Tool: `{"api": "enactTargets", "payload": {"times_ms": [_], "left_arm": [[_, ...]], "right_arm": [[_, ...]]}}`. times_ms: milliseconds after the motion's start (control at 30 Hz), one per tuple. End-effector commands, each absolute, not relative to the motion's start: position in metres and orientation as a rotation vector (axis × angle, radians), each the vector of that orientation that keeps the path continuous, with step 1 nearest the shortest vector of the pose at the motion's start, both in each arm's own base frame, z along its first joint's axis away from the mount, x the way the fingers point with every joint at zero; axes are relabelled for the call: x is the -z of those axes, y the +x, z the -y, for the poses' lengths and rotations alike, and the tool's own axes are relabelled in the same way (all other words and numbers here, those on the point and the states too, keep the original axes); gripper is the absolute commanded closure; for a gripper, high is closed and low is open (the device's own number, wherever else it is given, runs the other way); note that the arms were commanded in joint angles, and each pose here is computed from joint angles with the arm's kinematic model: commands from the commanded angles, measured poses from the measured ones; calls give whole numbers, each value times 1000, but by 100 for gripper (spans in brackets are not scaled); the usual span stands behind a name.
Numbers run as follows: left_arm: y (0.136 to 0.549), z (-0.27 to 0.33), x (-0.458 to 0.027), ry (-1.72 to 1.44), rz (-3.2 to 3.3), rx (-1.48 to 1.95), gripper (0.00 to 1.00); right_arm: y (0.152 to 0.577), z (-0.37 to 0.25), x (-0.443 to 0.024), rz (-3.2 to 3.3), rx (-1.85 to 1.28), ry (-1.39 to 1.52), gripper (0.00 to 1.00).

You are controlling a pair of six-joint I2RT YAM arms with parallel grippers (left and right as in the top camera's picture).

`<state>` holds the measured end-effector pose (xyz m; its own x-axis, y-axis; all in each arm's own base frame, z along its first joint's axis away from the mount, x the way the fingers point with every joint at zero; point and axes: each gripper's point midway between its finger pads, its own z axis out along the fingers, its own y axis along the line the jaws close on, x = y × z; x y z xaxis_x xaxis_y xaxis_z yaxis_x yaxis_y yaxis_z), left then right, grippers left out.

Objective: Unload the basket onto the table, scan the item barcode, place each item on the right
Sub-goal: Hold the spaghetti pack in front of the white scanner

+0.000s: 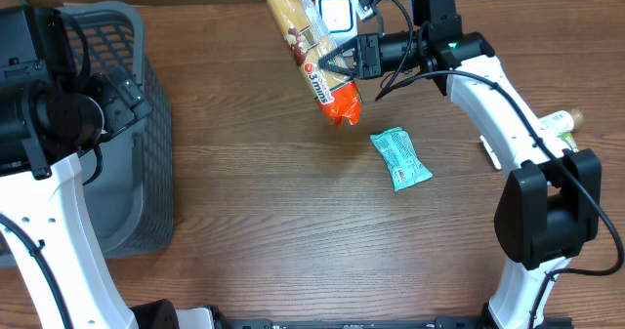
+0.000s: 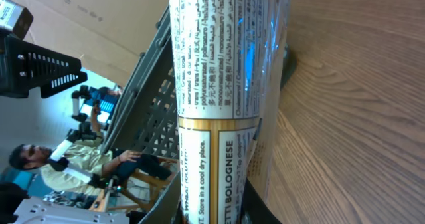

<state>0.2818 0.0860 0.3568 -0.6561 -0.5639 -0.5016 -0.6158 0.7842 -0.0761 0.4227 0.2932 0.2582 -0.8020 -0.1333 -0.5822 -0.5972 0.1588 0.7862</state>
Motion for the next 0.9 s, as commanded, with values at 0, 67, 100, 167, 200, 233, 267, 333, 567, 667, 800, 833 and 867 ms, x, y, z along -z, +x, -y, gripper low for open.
{"api": "enactTargets", "payload": {"times_ms": [0,67,100,167,200,233,267,333,567,667,800,833,867], "left_arm": [[282,-90,-356,-877,-2465,-161,0],[282,-90,-356,-877,-2465,-161,0],[282,-90,-356,-877,-2465,-161,1],[282,-90,-356,-877,-2465,-161,0],[282,-90,-356,-877,-2465,-161,0],[282,-90,-356,-877,-2465,-161,1],[282,-90,-356,-877,-2465,-161,0],[282,-90,-356,-877,-2465,-161,0],[282,-90,-356,-877,-2465,-161,1],[282,-90,-356,-877,-2465,-161,1],[282,-90,-356,-877,-2465,-161,0],[282,-90,-356,-877,-2465,-161,1],[282,-90,-356,-877,-2465,-161,0]], "right_arm": [[414,-294,-304,-1881,-1754,-830,96],[420,-291,-307,-1868,-1750,-818,96],[423,-290,-308,-1865,-1751,-808,96],[427,-289,-309,-1861,-1753,-797,96],[429,-289,-307,-1857,-1751,-799,96],[430,-289,-306,-1855,-1749,-800,96],[431,-289,-305,-1852,-1748,-802,96],[435,-288,-301,-1850,-1744,-798,96],[466,-276,-281,-1857,-1751,-714,96],[483,-267,-265,-1867,-1752,-665,96],[503,-251,-240,-1884,-1757,-594,96],[508,-248,-232,-1894,-1764,-572,96],[511,-246,-224,-1903,-1772,-558,96]]}}
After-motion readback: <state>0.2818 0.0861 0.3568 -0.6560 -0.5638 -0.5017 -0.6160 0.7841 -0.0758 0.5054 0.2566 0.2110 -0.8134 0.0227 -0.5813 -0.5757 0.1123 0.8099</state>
